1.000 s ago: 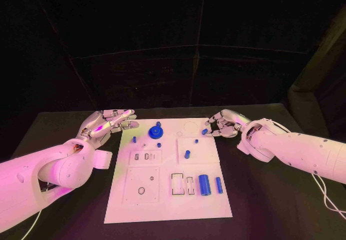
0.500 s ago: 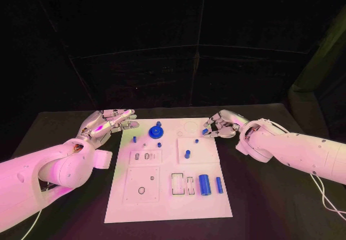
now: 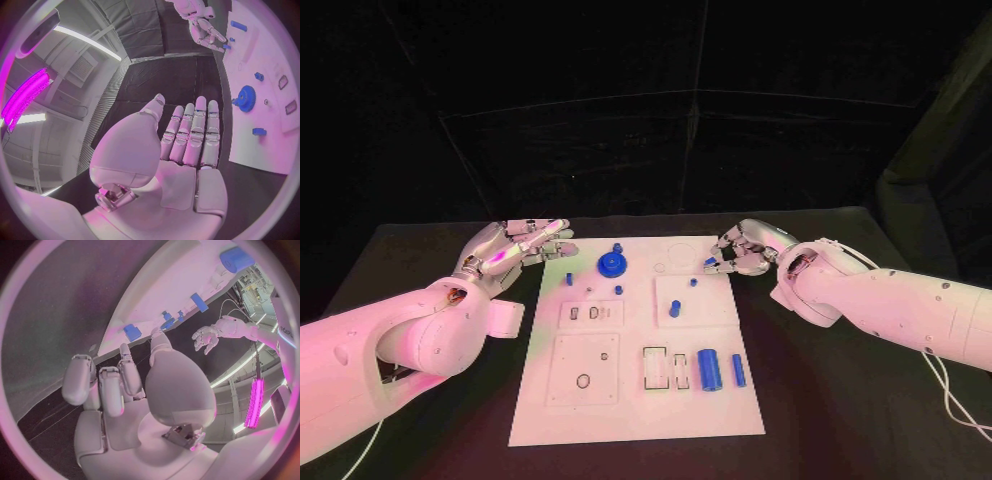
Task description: Assemble the parts on the task board
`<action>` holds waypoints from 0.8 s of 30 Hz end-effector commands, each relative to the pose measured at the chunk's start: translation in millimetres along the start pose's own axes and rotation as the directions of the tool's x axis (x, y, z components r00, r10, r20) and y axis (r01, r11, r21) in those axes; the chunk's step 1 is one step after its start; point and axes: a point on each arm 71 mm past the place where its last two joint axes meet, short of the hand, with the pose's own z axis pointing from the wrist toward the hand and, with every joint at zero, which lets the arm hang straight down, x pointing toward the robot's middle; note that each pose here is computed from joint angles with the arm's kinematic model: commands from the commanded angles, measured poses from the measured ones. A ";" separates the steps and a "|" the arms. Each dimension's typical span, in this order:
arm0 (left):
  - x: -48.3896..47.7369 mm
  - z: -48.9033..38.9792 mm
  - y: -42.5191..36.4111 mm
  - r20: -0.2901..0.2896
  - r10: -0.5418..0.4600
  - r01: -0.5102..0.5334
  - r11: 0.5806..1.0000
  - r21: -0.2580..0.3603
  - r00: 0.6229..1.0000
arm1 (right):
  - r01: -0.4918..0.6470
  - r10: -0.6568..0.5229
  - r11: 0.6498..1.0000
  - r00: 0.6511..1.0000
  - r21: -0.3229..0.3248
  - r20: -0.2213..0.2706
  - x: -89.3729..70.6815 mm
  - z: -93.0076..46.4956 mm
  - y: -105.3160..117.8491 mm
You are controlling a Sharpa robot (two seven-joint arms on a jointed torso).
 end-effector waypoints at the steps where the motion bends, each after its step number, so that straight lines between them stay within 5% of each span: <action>1: 1.7 0.3 -0.8 -0.017 -0.004 0.004 1.000 0.004 1.000 | 0.054 -0.056 0.998 0.997 0.044 0.048 -3.2 -0.1 0.1; 8: 1.8 0.1 -0.7 -0.018 -0.005 0.005 1.000 0.002 1.000 | 0.095 -0.100 0.992 0.993 0.082 0.058 -3.9 -0.7 -1.3; 24: 0.3 -0.3 -0.7 -0.016 -0.004 0.004 1.000 0.000 1.000 | 0.120 -0.120 0.991 0.993 0.056 0.006 7.7 -2.3 6.9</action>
